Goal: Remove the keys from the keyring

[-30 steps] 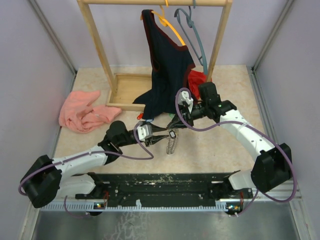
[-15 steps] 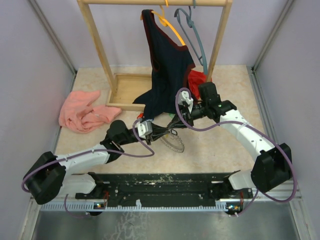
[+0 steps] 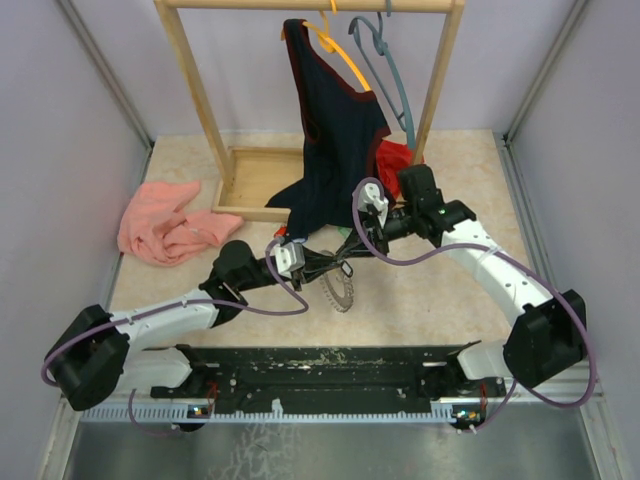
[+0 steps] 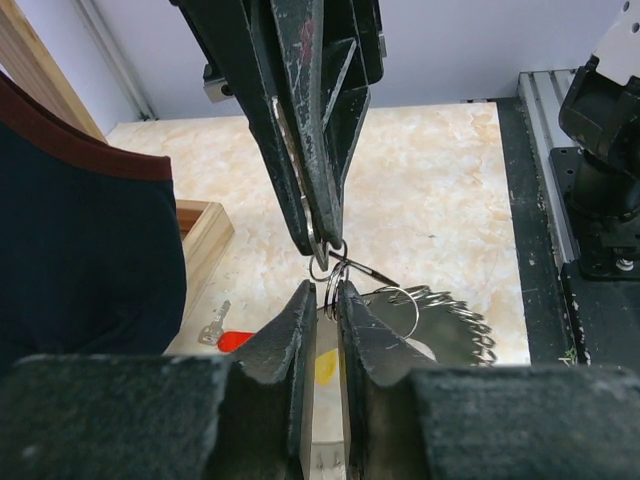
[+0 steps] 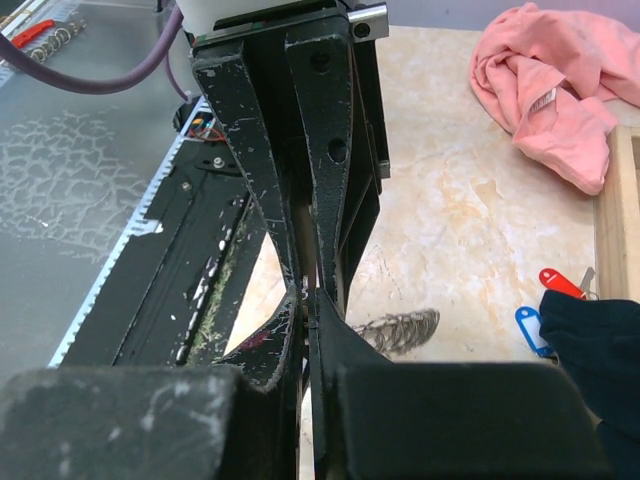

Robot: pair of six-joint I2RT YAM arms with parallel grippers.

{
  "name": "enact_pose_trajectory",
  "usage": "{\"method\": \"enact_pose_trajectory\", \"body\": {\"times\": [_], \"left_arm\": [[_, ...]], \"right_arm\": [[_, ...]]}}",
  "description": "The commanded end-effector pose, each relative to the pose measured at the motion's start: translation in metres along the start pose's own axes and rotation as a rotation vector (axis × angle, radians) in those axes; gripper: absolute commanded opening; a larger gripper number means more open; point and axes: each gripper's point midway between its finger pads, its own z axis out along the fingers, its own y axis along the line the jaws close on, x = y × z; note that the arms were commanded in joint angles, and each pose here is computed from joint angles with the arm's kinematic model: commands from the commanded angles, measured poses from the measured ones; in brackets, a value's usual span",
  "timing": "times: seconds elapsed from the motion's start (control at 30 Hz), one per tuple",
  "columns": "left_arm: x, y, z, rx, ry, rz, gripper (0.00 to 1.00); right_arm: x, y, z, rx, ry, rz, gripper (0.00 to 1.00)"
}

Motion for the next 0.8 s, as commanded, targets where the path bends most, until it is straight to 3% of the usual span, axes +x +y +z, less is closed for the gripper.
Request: {"method": "enact_pose_trajectory", "body": {"times": [0.0,0.13,0.43,0.77], "left_arm": [[-0.005,0.004,0.001,-0.006,-0.005,0.000,0.19],[-0.004,0.003,0.003,0.004,-0.003,-0.007,0.19],[-0.009,-0.001,0.002,0.021,-0.016,0.001,0.01],[-0.020,0.012,-0.012,-0.087,-0.057,0.024,0.00]], "right_arm": [[-0.040,0.007,-0.007,-0.016,-0.062,-0.144,0.00],[-0.041,0.007,-0.007,-0.017,-0.063,-0.144,0.00],[-0.041,0.005,-0.009,-0.005,-0.057,-0.148,0.00],[-0.032,-0.011,-0.027,0.094,-0.022,-0.156,0.00]]}}
